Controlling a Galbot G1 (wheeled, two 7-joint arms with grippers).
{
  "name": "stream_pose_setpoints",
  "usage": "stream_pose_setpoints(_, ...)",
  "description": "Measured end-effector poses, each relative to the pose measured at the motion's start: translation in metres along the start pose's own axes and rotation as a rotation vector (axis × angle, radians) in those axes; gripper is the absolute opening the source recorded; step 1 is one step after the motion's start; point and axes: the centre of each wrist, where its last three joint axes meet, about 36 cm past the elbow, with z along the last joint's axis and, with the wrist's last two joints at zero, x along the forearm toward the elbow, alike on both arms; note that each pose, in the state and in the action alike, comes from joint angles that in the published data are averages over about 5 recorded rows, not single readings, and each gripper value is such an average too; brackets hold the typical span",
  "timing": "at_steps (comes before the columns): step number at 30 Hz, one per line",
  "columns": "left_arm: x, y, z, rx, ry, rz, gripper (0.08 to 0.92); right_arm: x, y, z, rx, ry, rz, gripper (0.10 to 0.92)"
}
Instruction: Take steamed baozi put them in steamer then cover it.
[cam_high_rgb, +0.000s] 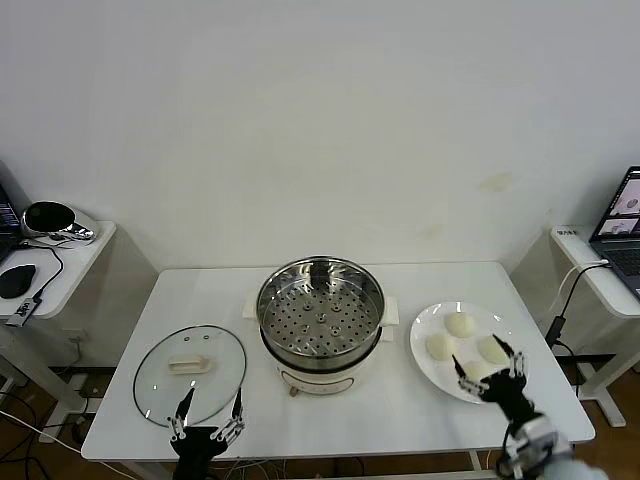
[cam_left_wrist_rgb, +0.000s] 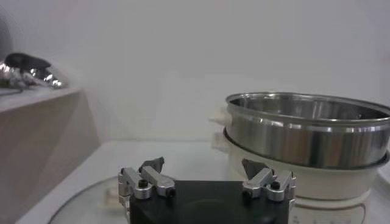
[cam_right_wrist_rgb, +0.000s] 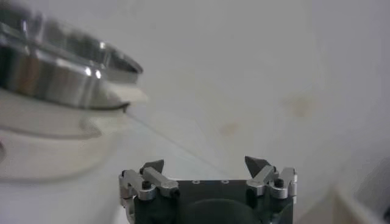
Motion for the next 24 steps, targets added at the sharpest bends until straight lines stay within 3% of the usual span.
stream_pose_setpoints(12,-0.005,0.002,0.001,-0.039,0.005,-0.012,0.823,-0.084,-0.113,-0.019,0.431,0.074,-0.313,0.823)
stream_pose_setpoints(24,-0.006,0.011,-0.004,-0.064,-0.007,-0.050,0.823,-0.158,-0.159,-0.038,0.562,0.221,-0.690,0.823)
